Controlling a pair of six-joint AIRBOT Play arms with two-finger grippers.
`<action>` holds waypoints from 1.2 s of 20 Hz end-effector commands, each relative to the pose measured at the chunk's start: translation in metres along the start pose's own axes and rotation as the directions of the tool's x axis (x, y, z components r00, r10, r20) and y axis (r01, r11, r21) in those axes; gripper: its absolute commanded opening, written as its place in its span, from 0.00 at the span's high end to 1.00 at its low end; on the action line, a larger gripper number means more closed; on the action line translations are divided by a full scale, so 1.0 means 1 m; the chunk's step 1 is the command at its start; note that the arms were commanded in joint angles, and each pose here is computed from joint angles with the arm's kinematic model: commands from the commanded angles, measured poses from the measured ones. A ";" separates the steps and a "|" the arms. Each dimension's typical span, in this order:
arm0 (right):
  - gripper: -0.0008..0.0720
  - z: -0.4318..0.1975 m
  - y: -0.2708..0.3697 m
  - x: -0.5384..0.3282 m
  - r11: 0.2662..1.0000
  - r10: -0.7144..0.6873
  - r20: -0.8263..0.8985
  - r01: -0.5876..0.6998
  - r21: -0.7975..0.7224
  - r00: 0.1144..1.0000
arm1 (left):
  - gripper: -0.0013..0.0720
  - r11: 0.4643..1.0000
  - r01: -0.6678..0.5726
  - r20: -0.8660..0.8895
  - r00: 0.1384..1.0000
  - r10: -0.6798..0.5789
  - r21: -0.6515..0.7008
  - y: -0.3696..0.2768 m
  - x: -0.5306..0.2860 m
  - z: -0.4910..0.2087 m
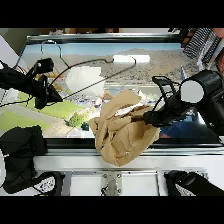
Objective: Fold the clothes and pants, and hang the long-sleeved shirts on hangers.
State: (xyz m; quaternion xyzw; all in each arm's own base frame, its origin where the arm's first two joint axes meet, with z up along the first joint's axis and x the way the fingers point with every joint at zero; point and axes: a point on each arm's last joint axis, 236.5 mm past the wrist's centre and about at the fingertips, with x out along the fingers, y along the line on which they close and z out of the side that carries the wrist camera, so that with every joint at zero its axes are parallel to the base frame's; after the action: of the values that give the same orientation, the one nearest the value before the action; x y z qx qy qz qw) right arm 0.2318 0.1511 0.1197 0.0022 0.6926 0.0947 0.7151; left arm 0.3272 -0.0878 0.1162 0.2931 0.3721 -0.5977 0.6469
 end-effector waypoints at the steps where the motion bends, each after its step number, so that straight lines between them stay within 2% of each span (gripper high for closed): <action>1: 0.97 0.008 -0.002 -0.012 1.000 -0.002 0.044 0.001 0.027 0.999 | 0.96 0.986 0.146 0.011 0.989 -0.147 0.085 -0.030 0.022 -0.016; 8: 0.97 0.017 -0.031 -0.028 0.989 -0.012 0.064 0.002 0.151 0.998 | 0.96 0.964 0.260 0.023 0.965 -0.262 0.051 -0.056 0.078 -0.034; 14: 0.97 0.018 -0.033 -0.031 0.989 -0.011 0.071 0.001 0.148 0.997 | 0.96 0.939 0.320 -0.020 0.947 -0.320 0.124 -0.079 0.121 -0.017; 21: 0.97 0.017 -0.027 -0.040 0.992 0.011 0.081 -0.021 0.124 0.997 | 0.96 0.951 0.237 -0.042 0.971 -0.234 0.199 -0.067 0.149 0.004; 24: 0.97 0.018 -0.018 -0.048 0.993 0.047 0.098 -0.057 0.106 0.994 | 0.96 0.964 0.192 -0.042 0.981 -0.188 0.183 -0.057 0.154 0.008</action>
State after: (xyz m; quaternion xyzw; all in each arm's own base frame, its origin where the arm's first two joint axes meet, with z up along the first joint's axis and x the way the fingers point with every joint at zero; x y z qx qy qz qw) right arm 0.2533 0.1227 0.1582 0.0592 0.6641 0.0593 0.7429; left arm 0.2607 -0.1795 0.0005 0.3098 0.3524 -0.7038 0.5333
